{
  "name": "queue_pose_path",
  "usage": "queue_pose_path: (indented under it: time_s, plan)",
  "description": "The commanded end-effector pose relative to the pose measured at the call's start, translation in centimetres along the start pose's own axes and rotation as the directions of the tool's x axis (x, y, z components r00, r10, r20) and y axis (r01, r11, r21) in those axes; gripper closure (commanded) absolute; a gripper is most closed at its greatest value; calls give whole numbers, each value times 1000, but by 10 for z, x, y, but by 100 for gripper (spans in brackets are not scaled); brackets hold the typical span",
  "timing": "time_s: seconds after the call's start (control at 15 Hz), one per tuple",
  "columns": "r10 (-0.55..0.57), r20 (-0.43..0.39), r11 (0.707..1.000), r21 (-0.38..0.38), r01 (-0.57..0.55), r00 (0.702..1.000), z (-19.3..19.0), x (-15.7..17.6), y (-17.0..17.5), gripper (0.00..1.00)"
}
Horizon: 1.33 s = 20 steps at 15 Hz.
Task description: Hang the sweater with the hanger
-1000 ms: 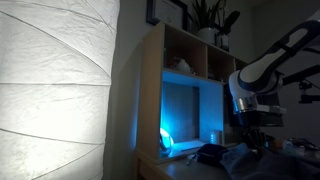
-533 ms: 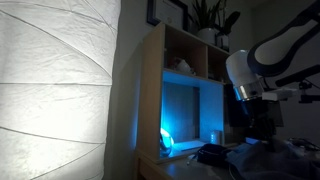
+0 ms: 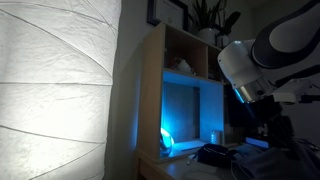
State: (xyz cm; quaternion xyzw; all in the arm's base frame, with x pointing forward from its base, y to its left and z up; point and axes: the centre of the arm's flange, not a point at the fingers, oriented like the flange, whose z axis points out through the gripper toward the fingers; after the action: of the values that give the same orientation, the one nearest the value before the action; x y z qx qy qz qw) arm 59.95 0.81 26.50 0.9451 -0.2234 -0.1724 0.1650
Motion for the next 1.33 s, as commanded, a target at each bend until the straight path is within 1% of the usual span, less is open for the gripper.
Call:
queue_pose_path:
  time_s: [0.0, 0.07, 0.2, 0.4, 0.47, 0.53, 0.67, 0.87, 1.0, 1.07, 1.13, 1.2, 1.27]
  plan:
    - [-39, 74, 998, -49, 43, 996, -14, -19, -22, 97]
    - [-57, 98, 997, -50, 62, 994, -15, -24, -27, 96]
    - [-63, 116, 995, -67, 71, 991, -21, -30, -36, 97]
    - [-64, 143, 994, -77, 75, 988, -25, -29, -40, 97]
    - [-44, 141, 994, -88, 57, 989, -24, -28, -40, 64]
    - [-39, 132, 993, -109, 54, 990, -24, -29, -39, 62]
    - [-37, 106, 991, -126, 50, 994, -22, -32, -36, 49]
    - [-28, 92, 991, -129, 40, 995, -21, -31, -26, 24]
    - [-27, 91, 992, -119, 37, 995, -15, -26, -11, 11]
    - [-15, 92, 993, -115, 25, 996, -9, -20, -1, 2]
    - [-13, 101, 994, -109, 24, 995, -3, -13, 9, 0]
    - [0, 93, 994, -108, 10, 996, 8, -3, 19, 0]
    - [-6, 105, 995, -95, 16, 994, 20, 9, 30, 0]
